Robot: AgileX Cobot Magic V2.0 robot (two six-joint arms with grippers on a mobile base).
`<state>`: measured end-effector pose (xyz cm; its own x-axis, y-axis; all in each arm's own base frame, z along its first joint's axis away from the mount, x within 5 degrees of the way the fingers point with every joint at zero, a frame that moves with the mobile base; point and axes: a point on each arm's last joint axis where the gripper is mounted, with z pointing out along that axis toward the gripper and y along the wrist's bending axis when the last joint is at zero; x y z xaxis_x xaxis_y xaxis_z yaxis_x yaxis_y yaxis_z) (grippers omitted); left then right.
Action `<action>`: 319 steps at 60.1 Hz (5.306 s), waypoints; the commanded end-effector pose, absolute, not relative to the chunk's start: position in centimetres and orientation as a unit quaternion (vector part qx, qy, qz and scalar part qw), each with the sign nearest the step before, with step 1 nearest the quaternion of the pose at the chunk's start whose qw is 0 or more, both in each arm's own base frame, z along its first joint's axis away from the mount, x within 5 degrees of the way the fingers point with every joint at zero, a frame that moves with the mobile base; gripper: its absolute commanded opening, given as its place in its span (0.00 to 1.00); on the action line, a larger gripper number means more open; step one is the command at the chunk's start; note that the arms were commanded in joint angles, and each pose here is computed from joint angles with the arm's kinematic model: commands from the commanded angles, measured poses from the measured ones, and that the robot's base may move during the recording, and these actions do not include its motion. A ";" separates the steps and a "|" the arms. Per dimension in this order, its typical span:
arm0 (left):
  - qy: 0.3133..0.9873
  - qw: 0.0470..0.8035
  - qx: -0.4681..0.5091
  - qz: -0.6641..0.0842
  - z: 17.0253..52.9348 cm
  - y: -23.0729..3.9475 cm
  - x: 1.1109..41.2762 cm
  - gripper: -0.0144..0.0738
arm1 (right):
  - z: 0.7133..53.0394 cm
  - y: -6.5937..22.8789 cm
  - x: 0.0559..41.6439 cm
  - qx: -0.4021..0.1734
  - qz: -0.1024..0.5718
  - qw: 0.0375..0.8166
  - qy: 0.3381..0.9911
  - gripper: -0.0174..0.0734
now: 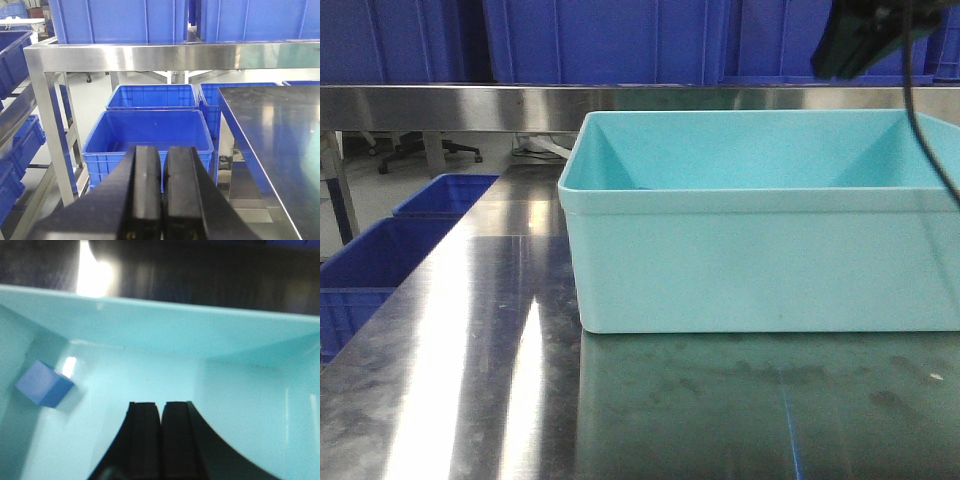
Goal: Pick red cube and place on left shelf
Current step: 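Lower the open right gripper into the light-blue bin over the red cube, then close the right gripper around the red cube, then lift the red cube up out of the bin with the right gripper, then hold the red cube raised in the right gripper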
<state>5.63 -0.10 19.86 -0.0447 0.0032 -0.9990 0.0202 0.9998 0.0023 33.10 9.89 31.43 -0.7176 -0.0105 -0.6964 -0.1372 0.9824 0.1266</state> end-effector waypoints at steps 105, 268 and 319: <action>0.694 0.720 0.008 -0.009 20.0 -0.1 5.6 0.28 | 24.8 13.0 35.3 -0.052 0.082 0.248 0.964 0.82; 0.694 0.720 0.008 -0.009 20.0 -0.1 5.6 0.28 | 41.0 5.0 13.9 -0.050 0.187 0.671 0.716 0.25; 0.694 0.720 0.008 -0.009 20.0 -0.1 5.6 0.28 | 41.0 5.0 13.9 -0.050 0.187 0.670 0.716 0.25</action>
